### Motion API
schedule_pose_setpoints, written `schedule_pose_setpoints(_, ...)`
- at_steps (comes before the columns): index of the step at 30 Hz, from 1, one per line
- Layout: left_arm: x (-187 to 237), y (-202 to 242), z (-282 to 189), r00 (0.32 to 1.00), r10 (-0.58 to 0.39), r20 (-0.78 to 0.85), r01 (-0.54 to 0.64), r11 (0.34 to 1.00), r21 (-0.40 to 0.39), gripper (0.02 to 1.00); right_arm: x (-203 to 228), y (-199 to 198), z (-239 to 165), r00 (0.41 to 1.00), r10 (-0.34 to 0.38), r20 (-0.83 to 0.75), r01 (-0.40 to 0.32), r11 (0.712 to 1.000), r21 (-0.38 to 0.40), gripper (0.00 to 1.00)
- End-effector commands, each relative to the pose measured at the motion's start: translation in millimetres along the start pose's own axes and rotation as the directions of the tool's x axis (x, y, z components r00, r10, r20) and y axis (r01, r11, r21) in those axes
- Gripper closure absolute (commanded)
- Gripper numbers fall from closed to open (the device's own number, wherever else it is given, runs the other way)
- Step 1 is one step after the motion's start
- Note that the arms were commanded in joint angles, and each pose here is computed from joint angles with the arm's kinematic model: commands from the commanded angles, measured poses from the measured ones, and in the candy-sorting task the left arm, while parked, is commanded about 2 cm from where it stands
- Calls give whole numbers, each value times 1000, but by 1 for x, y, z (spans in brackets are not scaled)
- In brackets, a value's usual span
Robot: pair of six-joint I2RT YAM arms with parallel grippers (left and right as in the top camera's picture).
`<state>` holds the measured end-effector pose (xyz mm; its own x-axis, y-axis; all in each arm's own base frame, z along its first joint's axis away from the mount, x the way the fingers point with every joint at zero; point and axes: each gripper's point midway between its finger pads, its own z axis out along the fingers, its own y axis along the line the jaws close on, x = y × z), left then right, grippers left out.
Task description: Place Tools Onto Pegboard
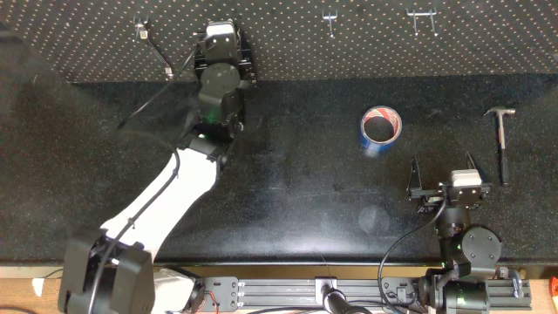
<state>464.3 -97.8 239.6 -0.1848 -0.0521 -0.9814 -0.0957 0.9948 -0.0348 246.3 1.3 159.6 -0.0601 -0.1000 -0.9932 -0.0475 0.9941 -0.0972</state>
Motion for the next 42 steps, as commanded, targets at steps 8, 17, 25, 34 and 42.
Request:
schedule_pose_setpoints(8, -3, 0, 11, 1000, -2, 30, 2, 1000, -17, 989, 1, -1, 0, 1000, -10, 1, 10, 1000, 7, 23)
schedule_pose_setpoints(17, 11, -1, 17, 1000, 14, -2, -14, 1000, -21, 638, 1, -1, 0, 1000, -10, 1, 10, 1000, 7, 25)
schedule_pose_setpoints(25, 38, 3, 15, 992, 63, -109, -67, 997, -29, 66, 1, -1, 0, 1000, -10, 1, 10, 1000, 7, 25)
schedule_pose_setpoints(34, 85, 73, -72, 988, 2, -153, 7, 998, 59, 23, 1, -1, 0, 1000, -10, 0, 10, 1000, 7, 27)
schedule_pose_setpoints(42, 118, 134, -159, 994, -75, 81, 77, 997, -14, 23, 1, -1, 0, 1000, -10, 1, 10, 1000, 7, 25)
